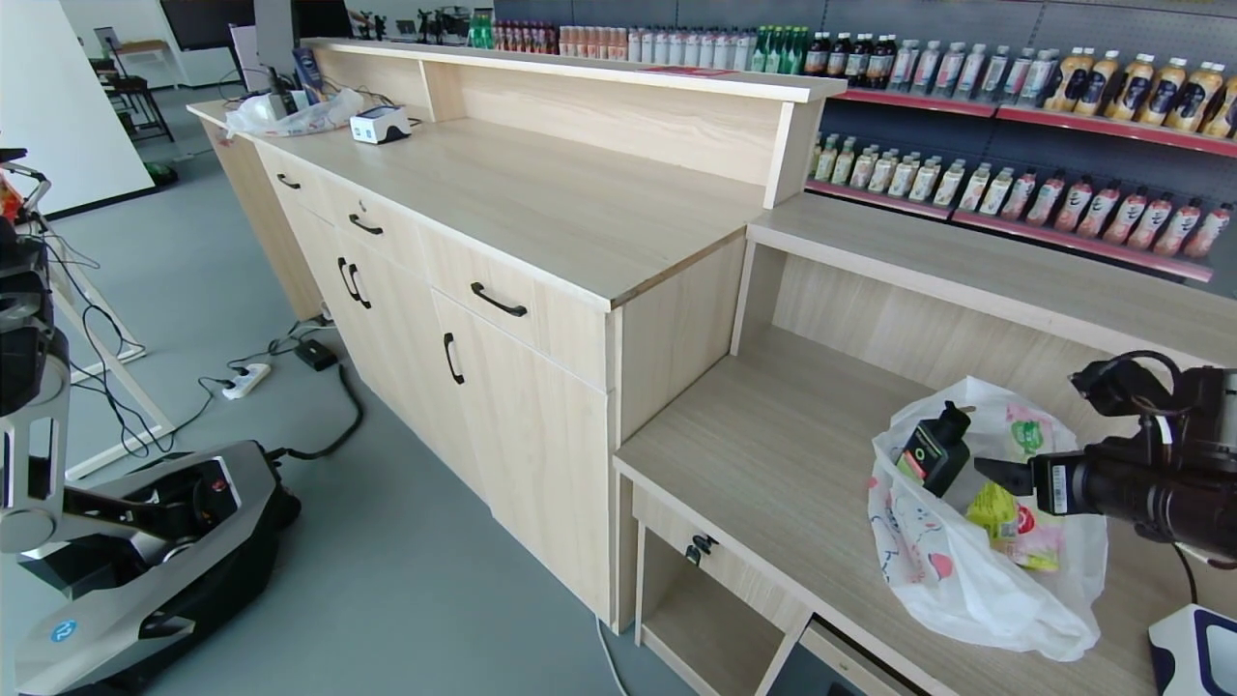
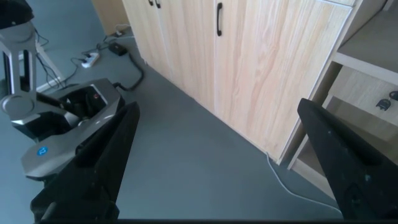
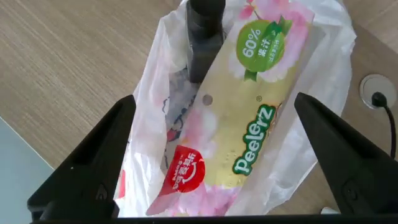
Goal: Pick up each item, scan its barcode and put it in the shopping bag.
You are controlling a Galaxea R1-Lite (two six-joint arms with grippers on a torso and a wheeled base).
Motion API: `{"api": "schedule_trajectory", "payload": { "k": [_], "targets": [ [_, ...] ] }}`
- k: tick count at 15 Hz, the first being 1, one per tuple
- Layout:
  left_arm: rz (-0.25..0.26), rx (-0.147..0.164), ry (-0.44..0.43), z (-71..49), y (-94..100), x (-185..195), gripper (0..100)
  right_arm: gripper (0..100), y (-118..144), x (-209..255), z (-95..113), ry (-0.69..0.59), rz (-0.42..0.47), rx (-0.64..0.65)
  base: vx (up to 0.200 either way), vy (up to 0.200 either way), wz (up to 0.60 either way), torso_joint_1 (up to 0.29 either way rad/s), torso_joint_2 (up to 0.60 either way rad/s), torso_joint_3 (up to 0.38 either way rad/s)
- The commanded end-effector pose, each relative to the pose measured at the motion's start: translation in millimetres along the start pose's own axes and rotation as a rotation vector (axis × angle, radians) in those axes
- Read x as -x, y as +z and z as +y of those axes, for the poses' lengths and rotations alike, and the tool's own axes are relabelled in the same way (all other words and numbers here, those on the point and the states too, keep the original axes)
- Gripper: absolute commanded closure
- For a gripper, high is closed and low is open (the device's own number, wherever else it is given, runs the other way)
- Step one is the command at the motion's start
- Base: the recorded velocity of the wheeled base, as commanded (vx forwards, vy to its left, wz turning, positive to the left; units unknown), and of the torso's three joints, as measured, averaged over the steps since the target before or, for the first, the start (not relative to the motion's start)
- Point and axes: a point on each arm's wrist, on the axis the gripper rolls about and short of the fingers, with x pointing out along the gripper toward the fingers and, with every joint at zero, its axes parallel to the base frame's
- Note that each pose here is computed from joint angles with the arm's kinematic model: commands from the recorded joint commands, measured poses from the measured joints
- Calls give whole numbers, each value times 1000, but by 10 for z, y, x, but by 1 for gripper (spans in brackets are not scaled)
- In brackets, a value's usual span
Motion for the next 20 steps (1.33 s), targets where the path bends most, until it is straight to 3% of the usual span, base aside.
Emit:
{"api": "schedule_trajectory", "payload": {
  "k": [1, 4, 7, 11, 14, 17, 20],
  "targets": [
    [0, 0, 1, 0, 0, 0, 0, 0, 306, 529, 6, -27, -178, 115, 0, 0, 0, 0, 0, 0],
    [0, 0, 1, 0, 0, 0, 0, 0, 459, 858, -19, -77, -290, 280, 0, 0, -200, 2, -1, 2],
    [-1, 0, -1, 0, 0, 0, 0, 0, 713, 1114, -63, -126, -356, 302, 0, 0, -600, -4, 4, 4],
    [0, 0, 1, 0, 0, 0, 0, 0, 977, 1487, -145, -242, -305, 243, 0, 0, -600, 4, 2, 5],
    [0, 0, 1, 0, 0, 0, 0, 0, 1023, 1717, -152, -318, -275, 174, 0, 0, -600, 2, 2, 4],
    [0, 0, 1, 0, 0, 0, 0, 0, 808, 2121, -160, -382, -122, 97, 0, 0, -600, 7, 1, 1],
    [0, 0, 1, 0, 0, 0, 0, 0, 657, 2277, -157, -435, -36, 17, 0, 0, -600, 4, 1, 2]
  ]
}}
